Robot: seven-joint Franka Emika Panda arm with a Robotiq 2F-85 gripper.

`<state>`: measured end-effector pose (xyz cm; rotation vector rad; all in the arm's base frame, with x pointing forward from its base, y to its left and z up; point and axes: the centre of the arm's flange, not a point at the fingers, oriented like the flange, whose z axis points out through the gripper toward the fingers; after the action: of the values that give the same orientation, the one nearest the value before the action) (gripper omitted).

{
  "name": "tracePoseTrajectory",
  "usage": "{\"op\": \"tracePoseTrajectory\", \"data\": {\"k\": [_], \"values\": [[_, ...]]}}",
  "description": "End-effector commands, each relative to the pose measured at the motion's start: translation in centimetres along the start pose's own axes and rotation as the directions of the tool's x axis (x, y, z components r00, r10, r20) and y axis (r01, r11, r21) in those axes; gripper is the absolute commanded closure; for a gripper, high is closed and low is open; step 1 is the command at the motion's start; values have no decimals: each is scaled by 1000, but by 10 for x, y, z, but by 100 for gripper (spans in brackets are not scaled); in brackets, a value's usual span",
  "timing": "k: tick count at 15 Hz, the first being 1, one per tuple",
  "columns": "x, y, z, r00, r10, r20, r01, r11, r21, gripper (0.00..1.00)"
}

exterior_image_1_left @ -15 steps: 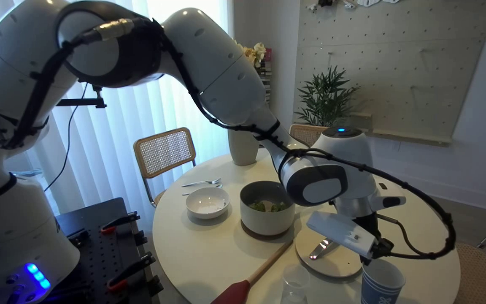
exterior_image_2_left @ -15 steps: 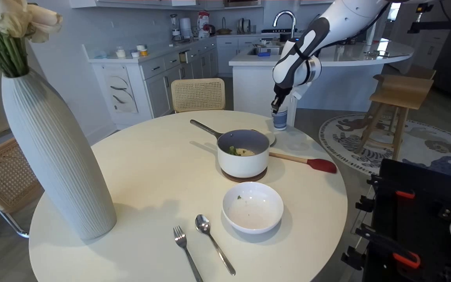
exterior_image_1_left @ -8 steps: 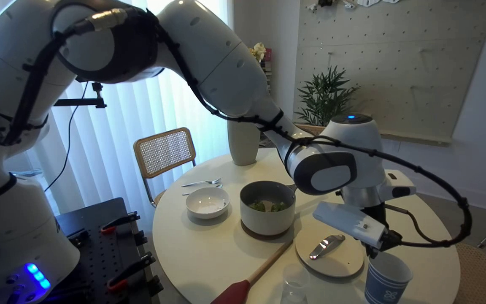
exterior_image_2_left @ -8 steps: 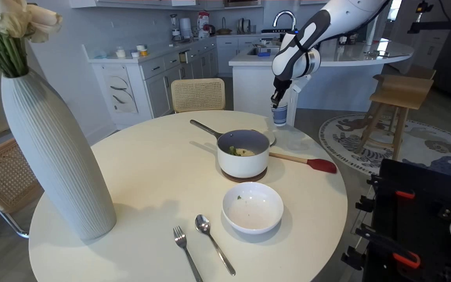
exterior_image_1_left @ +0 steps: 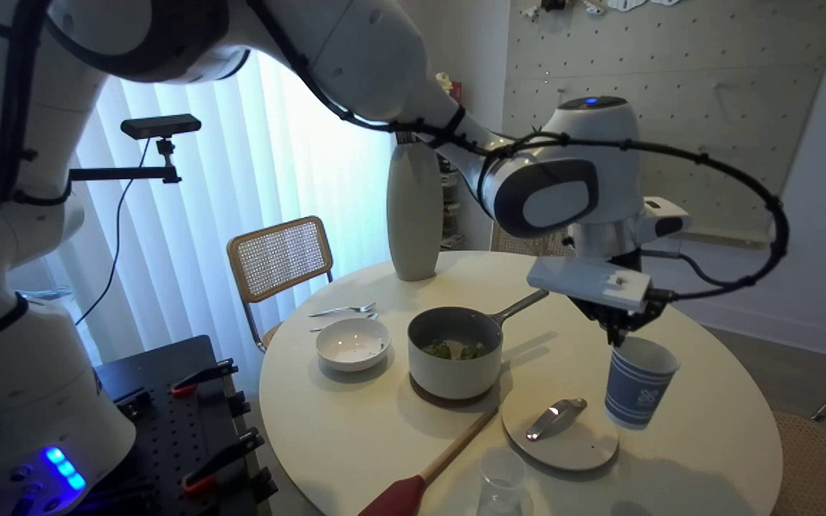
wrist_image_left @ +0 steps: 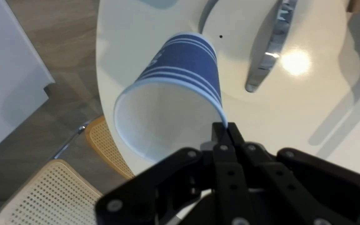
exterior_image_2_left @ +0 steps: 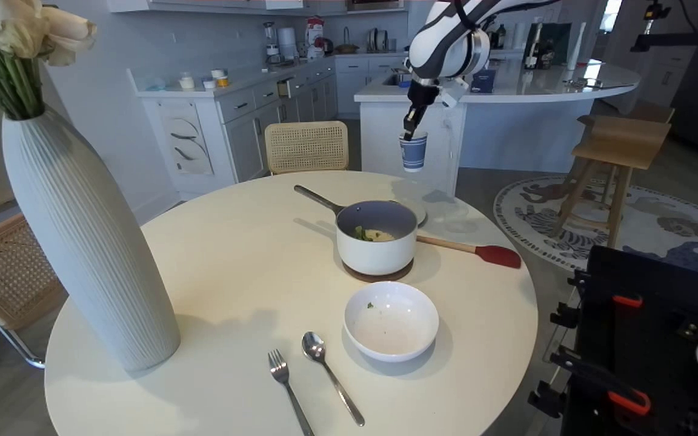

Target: Move the blue cup to the right, move the silver fork and spoon to the left, move the blue cup to the left

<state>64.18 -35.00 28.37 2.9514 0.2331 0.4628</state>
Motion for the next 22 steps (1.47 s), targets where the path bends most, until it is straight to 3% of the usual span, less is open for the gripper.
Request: {"op": "tracePoseTrajectory", "data": {"k": [1, 5, 10, 18, 21, 22], "values": [[-2, -50, -59, 992, -125, -32, 128, 985, 112, 99], [-8, -108, -106, 963, -260, -65, 268, 941, 205, 99], [-40, -178, -159, 941, -333, -59, 336, 903, 266, 99], [-118, -307, -222, 888, -459, -22, 436, 826, 358, 99], [-158, -346, -230, 897, -441, -8, 415, 839, 353, 99], [-170, -355, -229, 905, -425, -4, 403, 855, 327, 99]]}}
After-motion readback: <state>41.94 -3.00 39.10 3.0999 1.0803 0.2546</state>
